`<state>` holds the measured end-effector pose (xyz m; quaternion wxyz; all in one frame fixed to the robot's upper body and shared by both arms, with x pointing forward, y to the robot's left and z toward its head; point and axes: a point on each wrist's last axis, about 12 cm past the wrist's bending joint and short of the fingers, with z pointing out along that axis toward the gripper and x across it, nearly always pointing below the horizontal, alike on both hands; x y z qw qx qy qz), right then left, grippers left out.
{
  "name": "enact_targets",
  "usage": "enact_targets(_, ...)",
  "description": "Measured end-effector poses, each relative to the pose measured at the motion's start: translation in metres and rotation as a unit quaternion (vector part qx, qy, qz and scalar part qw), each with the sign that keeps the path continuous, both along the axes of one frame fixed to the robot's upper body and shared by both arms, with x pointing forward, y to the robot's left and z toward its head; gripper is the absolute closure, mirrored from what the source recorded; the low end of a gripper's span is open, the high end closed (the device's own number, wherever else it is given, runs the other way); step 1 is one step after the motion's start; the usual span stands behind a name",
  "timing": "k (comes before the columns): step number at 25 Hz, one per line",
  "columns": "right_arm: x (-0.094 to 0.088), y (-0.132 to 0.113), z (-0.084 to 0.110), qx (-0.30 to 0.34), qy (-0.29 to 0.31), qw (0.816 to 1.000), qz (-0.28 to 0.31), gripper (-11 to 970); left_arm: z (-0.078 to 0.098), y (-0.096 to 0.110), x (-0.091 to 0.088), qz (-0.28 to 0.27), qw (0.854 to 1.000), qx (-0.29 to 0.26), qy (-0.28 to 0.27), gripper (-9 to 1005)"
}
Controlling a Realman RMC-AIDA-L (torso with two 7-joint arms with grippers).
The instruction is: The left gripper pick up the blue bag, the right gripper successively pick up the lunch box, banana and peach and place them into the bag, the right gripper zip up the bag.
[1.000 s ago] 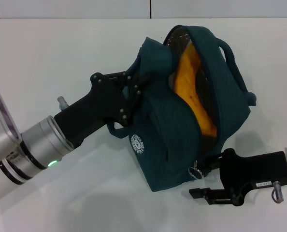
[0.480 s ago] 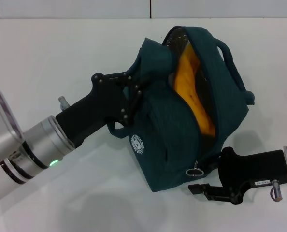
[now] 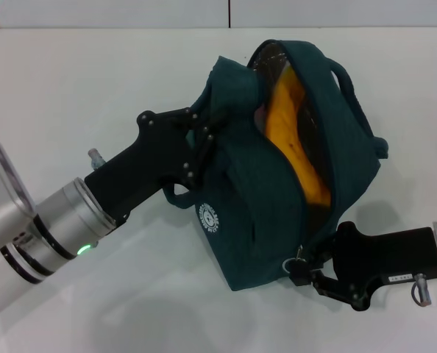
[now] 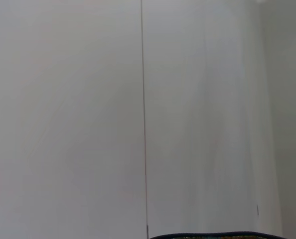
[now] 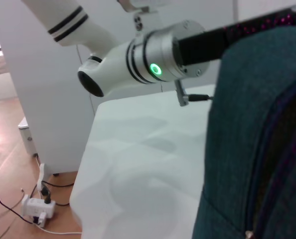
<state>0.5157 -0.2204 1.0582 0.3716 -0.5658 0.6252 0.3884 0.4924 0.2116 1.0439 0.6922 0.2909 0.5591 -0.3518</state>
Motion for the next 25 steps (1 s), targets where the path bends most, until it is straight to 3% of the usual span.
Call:
enact_targets(4,-0.001,0.0,0.0,0.003,-0.017,1.0,0.007,851,-0.001,0.002,-0.001,0.017,1.0,-0.007,0.004,922)
enact_targets(12,0.001,-0.001,0.002,0.012,-0.035,0.999,0.006,867,-0.003,0.001,-0.004,0.029,0.999,-0.023,0.017,813)
enact_targets(16,0.002,-0.001,0.002,0.023,-0.05,0.998,0.0,867,-0.004,0.002,-0.007,0.045,0.997,-0.053,0.034,689)
enact_targets(25,0.002,0.0,0.005,0.036,-0.061,0.997,-0.001,867,-0.009,0.014,-0.03,0.086,0.991,-0.096,0.041,512)
